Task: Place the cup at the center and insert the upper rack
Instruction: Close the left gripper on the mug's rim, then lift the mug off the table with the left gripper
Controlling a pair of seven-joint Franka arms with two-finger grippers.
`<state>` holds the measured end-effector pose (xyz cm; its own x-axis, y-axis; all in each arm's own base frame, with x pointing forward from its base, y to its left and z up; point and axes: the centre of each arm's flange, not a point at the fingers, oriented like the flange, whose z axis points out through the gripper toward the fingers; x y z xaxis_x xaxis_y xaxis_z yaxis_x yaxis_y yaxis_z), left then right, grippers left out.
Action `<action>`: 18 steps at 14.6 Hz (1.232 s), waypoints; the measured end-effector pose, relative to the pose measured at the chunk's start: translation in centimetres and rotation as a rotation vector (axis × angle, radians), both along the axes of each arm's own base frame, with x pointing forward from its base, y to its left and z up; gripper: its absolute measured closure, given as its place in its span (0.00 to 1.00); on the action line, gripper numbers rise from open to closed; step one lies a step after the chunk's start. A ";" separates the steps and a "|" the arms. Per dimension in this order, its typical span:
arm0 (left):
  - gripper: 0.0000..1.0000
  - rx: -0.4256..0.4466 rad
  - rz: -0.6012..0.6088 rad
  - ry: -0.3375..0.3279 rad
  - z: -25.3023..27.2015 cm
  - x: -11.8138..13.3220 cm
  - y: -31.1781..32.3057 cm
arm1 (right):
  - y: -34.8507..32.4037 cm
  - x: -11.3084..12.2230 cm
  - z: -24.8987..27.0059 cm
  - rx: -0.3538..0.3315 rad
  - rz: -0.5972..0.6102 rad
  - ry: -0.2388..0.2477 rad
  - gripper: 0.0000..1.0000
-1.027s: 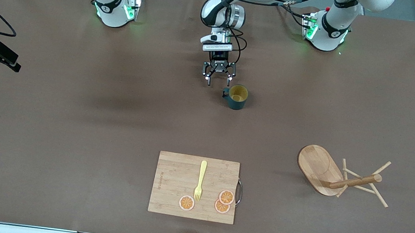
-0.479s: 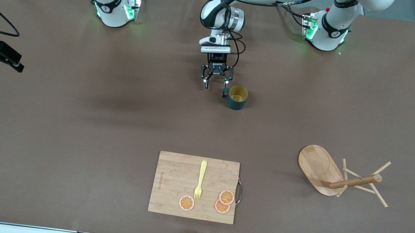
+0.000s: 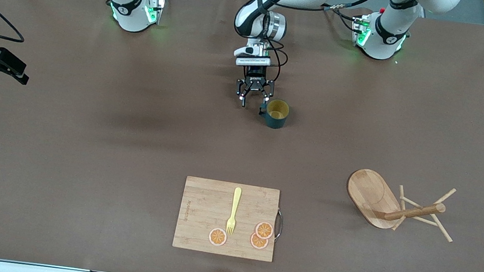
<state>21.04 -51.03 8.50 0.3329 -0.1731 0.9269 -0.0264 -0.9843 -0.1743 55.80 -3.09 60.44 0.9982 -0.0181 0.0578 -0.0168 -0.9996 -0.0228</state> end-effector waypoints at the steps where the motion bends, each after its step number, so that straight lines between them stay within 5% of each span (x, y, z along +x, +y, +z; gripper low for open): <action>1: 0.17 0.000 -0.006 -0.002 0.0 0.3 0.0 | -0.2 0.0 0.0 -0.001 -0.003 0.000 0.00; 9: 0.21 -0.009 -0.003 0.001 -0.5 1.9 -0.1 | -0.6 0.0 0.0 -0.002 -0.010 0.000 0.00; 18: 0.63 -0.082 0.026 0.006 -1.2 1.8 0.0 | -0.6 0.0 0.0 -0.002 -0.010 0.000 0.00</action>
